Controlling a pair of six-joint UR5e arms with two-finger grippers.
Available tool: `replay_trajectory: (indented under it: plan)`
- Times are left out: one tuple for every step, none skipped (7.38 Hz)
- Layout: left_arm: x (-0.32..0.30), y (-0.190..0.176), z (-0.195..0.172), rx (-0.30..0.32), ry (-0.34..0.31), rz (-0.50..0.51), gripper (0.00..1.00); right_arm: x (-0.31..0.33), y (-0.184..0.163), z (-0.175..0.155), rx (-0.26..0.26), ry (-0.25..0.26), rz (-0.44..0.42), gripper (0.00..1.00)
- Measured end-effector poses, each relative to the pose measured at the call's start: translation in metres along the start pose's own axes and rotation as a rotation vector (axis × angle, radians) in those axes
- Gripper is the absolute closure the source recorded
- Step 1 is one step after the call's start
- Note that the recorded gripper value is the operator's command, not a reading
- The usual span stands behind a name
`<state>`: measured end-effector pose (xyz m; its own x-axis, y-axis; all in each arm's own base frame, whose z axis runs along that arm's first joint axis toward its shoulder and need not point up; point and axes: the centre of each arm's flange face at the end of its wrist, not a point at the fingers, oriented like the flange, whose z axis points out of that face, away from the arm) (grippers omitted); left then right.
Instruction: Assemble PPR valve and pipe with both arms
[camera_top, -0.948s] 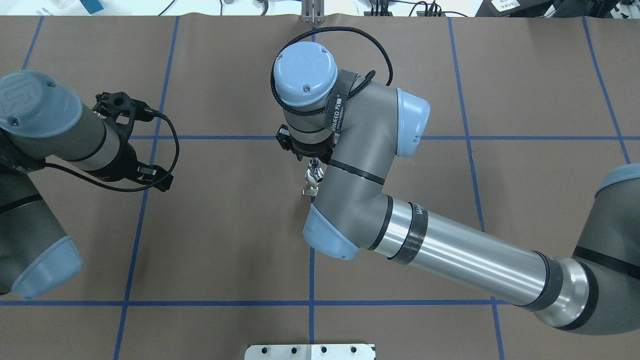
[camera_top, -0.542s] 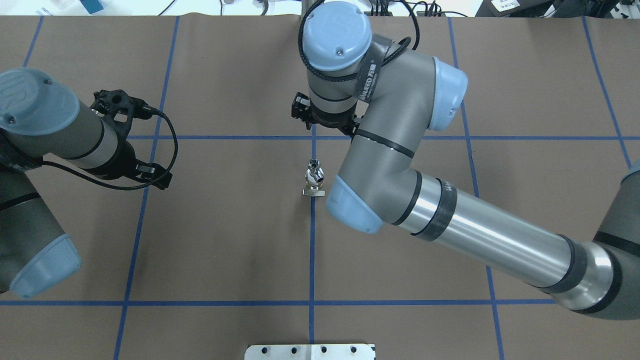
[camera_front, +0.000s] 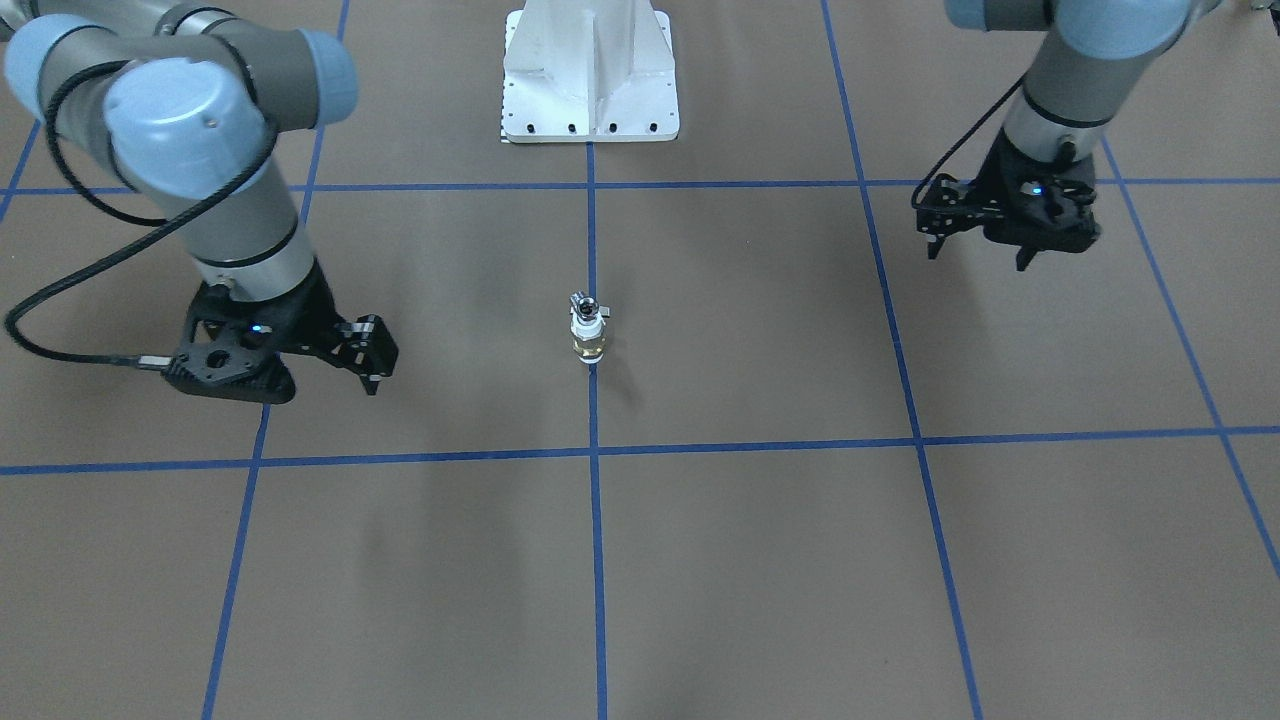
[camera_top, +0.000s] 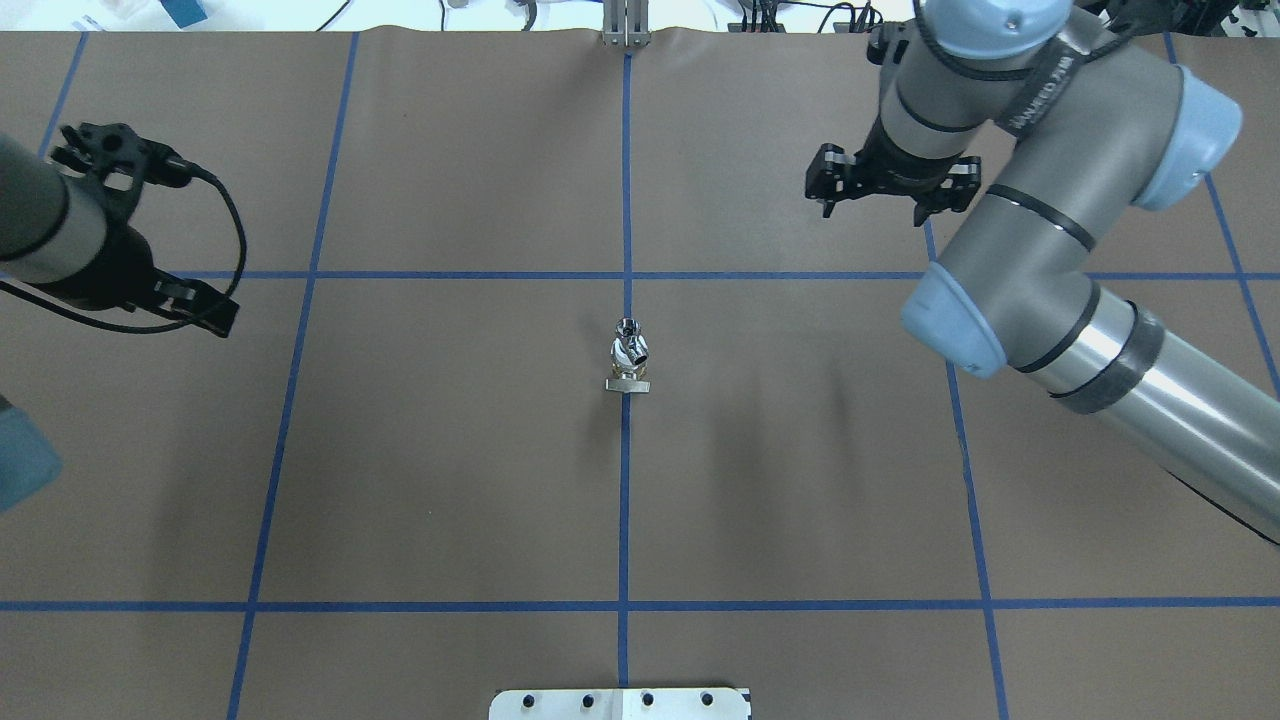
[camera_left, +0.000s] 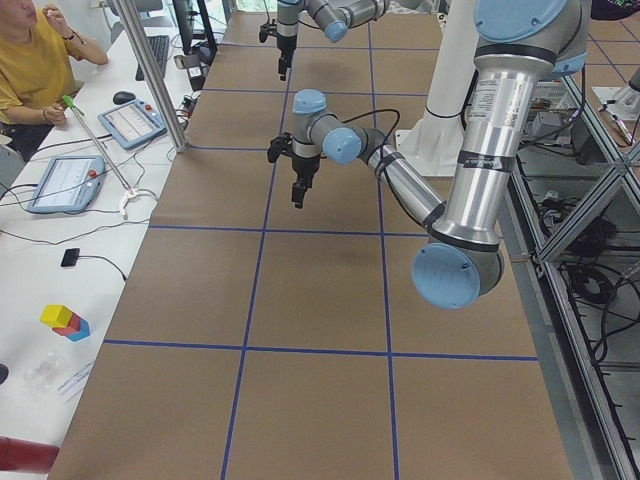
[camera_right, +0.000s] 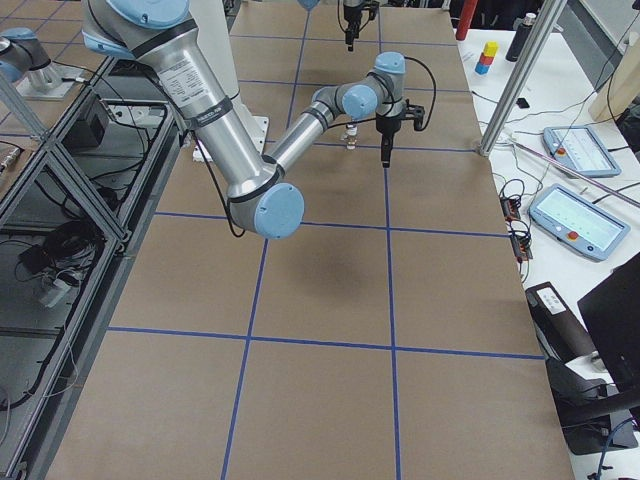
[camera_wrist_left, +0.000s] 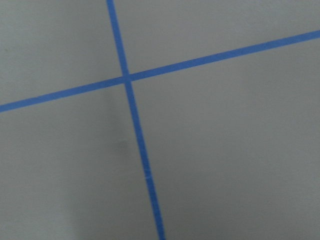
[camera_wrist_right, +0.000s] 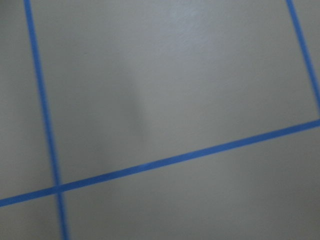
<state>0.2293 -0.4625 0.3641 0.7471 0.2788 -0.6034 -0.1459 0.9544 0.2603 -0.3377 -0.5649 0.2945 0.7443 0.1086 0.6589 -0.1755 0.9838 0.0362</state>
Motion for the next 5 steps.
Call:
replay_trajectory:
  plan:
    - [-0.050,0.001,-0.006,-0.003,-0.025,0.046,0.00,0.059,-0.008,0.015,0.002,-0.004,-0.050,0.00]
    - [-0.100,0.003,-0.009,-0.015,-0.045,0.089,0.00,0.116,-0.014,0.023,-0.005,-0.001,-0.096,0.00]
    - [-0.153,0.007,-0.010,-0.033,-0.045,0.119,0.00,0.168,-0.017,0.028,-0.016,0.011,-0.142,0.00]
    - [-0.209,0.014,-0.007,-0.052,-0.025,0.130,0.00,0.214,-0.018,0.027,-0.031,0.016,-0.184,0.00]
    - [-0.262,0.024,-0.002,-0.069,-0.002,0.134,0.00,0.260,-0.019,0.023,-0.048,0.012,-0.225,0.00]
